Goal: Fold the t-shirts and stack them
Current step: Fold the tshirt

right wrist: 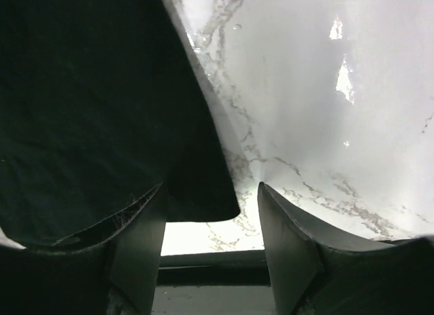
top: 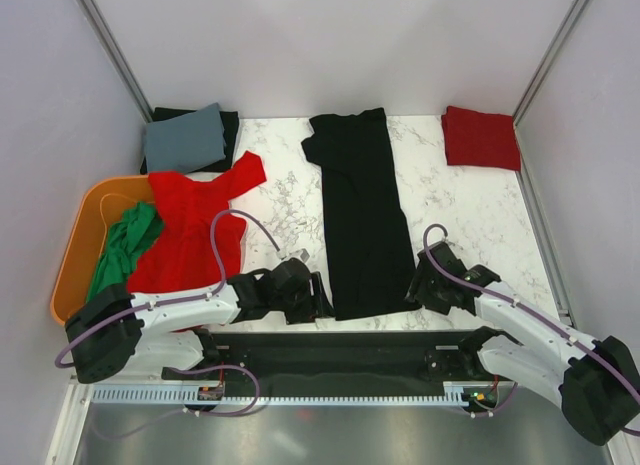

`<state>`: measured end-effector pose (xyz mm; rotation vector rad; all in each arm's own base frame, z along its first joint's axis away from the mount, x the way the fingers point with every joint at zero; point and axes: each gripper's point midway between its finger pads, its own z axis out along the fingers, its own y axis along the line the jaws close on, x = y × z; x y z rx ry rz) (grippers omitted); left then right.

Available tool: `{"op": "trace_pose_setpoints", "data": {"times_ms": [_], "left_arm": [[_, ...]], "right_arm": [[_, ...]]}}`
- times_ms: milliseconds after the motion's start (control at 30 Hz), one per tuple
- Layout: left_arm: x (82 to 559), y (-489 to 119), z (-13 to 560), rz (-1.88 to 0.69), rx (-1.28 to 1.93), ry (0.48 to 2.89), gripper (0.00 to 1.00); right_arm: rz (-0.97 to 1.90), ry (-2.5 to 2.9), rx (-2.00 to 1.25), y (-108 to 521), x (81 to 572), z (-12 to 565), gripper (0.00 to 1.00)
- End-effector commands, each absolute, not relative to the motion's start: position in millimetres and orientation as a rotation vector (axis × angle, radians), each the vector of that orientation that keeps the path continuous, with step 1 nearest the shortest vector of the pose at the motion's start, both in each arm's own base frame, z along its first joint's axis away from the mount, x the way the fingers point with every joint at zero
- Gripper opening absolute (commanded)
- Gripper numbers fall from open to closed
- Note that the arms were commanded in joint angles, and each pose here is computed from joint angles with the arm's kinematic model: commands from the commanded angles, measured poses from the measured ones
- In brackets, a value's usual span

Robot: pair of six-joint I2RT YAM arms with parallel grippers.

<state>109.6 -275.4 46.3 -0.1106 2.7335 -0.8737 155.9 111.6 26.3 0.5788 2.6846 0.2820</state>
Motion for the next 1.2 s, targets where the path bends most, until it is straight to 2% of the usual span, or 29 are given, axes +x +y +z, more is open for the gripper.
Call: {"op": "trace_pose_setpoints", "data": {"times_ms": [0,100,133,300,533,867,967,1000,1033,1100,1167], "left_arm": [[120.4,-288.3,60.3,-0.935,-0.187,2.662,0.67],[123.5,-285.4,56.7,-0.908,-0.205,2.649,0.67],[123.7,-285.3,55.0,-0.903,-0.215,2.650,0.66],[123.8,-285.2,48.0,-0.903,-0.249,2.649,0.64],[125.1,-295.2,38.9,-0.922,-0.254,2.643,0.61],[131.0,-312.5,25.6,-0.942,-0.271,2.632,0.51],[134.0,-314.6,26.0,-0.938,-0.271,2.623,0.42],[134.3,-316.5,27.4,-0.945,-0.271,2.619,0.32],[134.7,-317.7,27.9,-0.947,-0.265,2.615,0.28],[136.4,-319.0,31.6,-0.958,-0.262,2.604,0.15],[137.2,-318.5,39.0,-0.961,-0.249,2.592,0.09]], "right_arm": [[0.254,2.632,0.602,107.0,163.8,22.5,0.61],[0.279,2.642,0.607,109.3,159.9,15.7,0.49],[0.286,2.651,0.609,109.5,157.1,12.2,0.41],[0.307,2.664,0.583,111.7,153.9,7.8,0.23],[0.307,2.670,0.555,111.9,153.7,7.1,0.14],[0.292,2.679,0.516,111.1,154.2,6.0,0.09],[0.294,2.683,0.514,111.2,153.4,6.0,0.08],[0.297,2.681,0.511,111.8,154.0,6.6,0.06],[0.301,2.688,0.508,112.3,152.7,6.4,0.01],[0.315,2.691,0.499,114.6,153.0,9.2,0.00],[0.346,2.686,0.484,119.5,155.6,20.1,0.00]]}}
